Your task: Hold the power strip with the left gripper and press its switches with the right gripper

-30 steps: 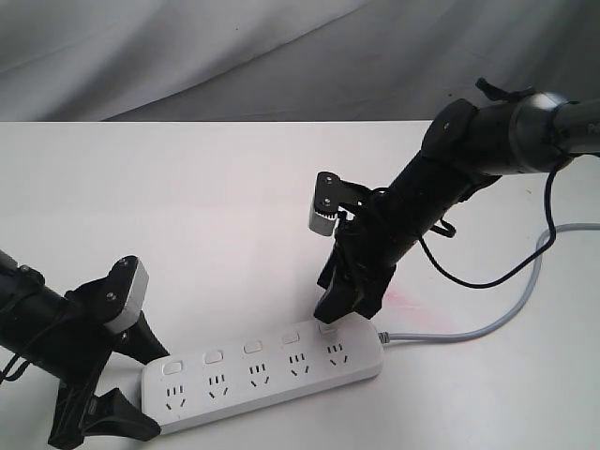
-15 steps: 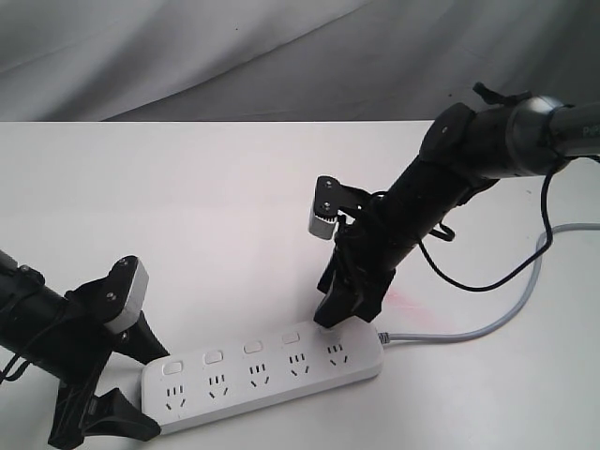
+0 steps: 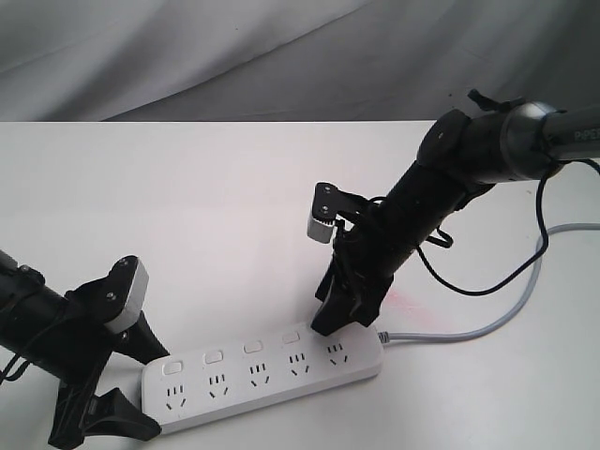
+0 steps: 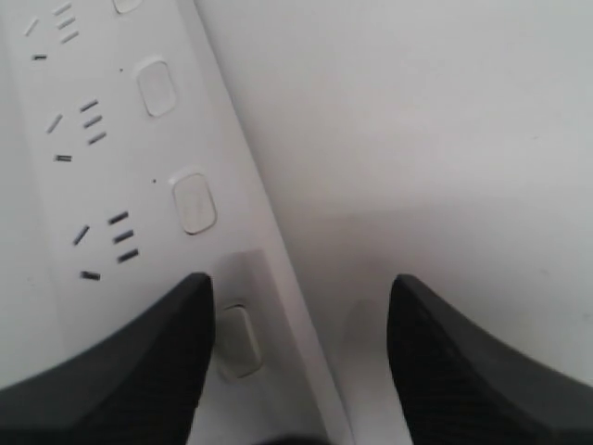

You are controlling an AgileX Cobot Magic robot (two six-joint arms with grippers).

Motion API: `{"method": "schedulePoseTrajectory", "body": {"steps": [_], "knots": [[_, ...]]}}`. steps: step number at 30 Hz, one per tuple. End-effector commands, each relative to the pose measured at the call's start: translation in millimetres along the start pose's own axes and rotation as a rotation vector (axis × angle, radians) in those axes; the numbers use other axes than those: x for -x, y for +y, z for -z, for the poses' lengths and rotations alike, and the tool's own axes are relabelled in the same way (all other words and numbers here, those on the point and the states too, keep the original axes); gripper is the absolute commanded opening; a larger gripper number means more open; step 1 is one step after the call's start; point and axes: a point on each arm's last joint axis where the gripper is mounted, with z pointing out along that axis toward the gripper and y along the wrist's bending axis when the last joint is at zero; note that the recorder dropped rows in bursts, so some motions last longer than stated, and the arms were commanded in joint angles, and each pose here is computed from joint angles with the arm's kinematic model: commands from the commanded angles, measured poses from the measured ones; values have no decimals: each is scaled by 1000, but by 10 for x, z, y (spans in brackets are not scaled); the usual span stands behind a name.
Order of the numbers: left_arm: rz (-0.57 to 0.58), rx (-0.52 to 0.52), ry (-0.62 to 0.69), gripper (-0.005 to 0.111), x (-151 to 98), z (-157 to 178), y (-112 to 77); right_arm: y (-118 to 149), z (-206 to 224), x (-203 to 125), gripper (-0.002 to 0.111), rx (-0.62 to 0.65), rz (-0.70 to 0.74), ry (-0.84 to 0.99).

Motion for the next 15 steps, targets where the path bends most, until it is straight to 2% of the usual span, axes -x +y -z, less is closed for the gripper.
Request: {"method": "schedulePoseTrajectory", "body": {"steps": [1, 8, 15], "knots": [[-7, 12, 45, 55, -52, -30, 17, -69, -5, -55, 52, -54, 7, 18], [-7, 12, 45, 55, -52, -30, 17, -26, 13, -12, 52, -17, -16, -20], [-7, 12, 45, 55, -52, -30, 17, 18, 124, 59, 52, -36, 0, -41]]}}
